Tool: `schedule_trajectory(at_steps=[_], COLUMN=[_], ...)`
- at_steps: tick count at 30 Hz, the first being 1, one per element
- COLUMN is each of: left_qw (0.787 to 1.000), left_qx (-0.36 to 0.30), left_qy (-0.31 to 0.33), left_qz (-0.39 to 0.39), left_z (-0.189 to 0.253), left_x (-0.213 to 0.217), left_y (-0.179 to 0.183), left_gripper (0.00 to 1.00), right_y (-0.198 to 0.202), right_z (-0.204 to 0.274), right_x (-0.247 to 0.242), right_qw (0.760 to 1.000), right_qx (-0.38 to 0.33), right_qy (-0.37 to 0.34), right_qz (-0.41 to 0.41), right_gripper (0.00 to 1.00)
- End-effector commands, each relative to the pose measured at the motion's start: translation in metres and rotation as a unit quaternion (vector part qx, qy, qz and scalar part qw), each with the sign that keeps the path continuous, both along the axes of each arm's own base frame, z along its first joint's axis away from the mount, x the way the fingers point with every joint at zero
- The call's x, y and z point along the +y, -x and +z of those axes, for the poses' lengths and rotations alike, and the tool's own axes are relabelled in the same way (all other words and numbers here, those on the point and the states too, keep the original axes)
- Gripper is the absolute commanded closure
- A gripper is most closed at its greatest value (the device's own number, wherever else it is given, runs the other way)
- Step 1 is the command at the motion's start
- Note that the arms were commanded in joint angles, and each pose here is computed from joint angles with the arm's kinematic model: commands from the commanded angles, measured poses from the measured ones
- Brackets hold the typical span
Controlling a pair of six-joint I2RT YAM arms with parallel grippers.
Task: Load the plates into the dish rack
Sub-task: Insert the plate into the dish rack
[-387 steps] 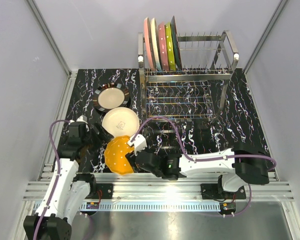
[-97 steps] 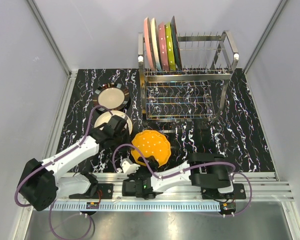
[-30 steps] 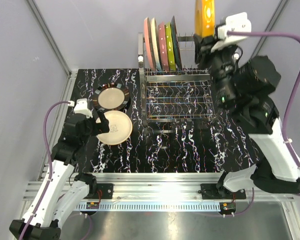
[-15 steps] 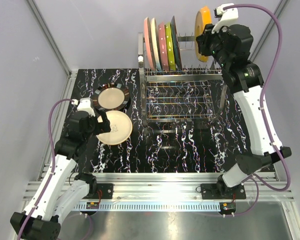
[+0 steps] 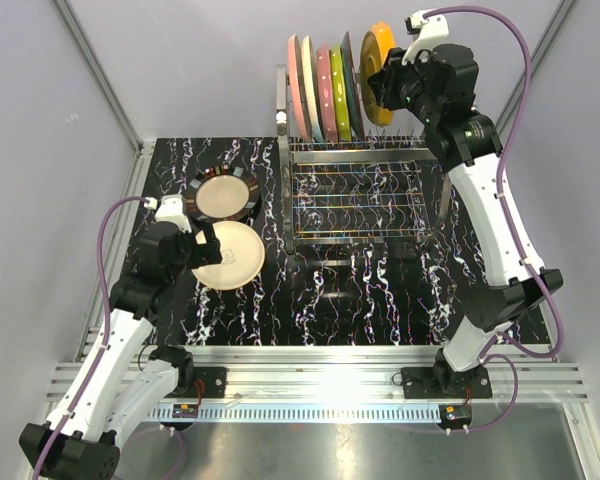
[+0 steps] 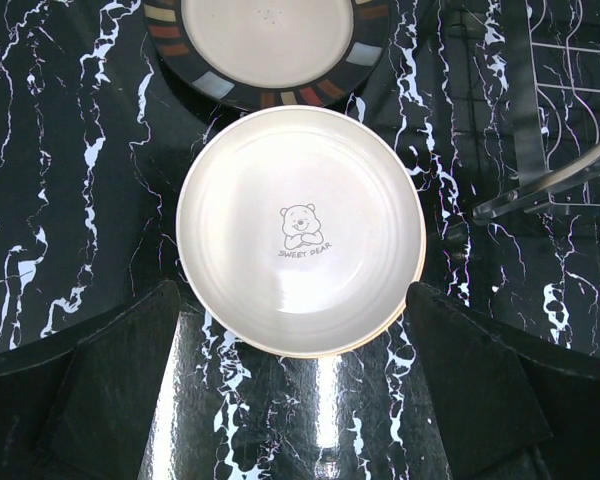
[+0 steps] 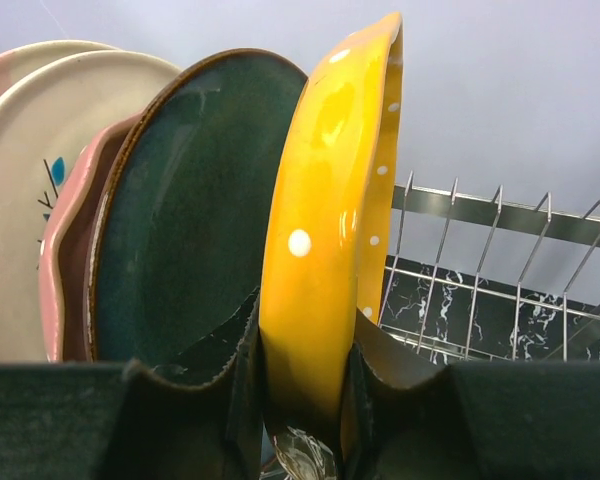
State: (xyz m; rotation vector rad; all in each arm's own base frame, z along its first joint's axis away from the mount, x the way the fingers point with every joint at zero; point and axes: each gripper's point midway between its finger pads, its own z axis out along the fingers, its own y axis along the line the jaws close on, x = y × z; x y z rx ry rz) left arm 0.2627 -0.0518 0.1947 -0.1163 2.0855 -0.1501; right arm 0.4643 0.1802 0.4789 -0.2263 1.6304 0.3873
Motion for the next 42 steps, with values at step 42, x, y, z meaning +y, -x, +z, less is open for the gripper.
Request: schedule_trajectory(at_steps=[42], left_qw=[1.0], left_qx=[-0.024], left_qy=[0.009], left_qz=[-0.001], left_z=[0.013], left_x=[-0.004], left_y=[-0.009], left_gripper=[0.01], right_y=[0.007], right_z=[0.048], right_x=[0.003], right_qw=[0.994], right_qx=[-0.087], right_qy=[-0.054], right_qz=[-0.043], right_gripper=[1.0])
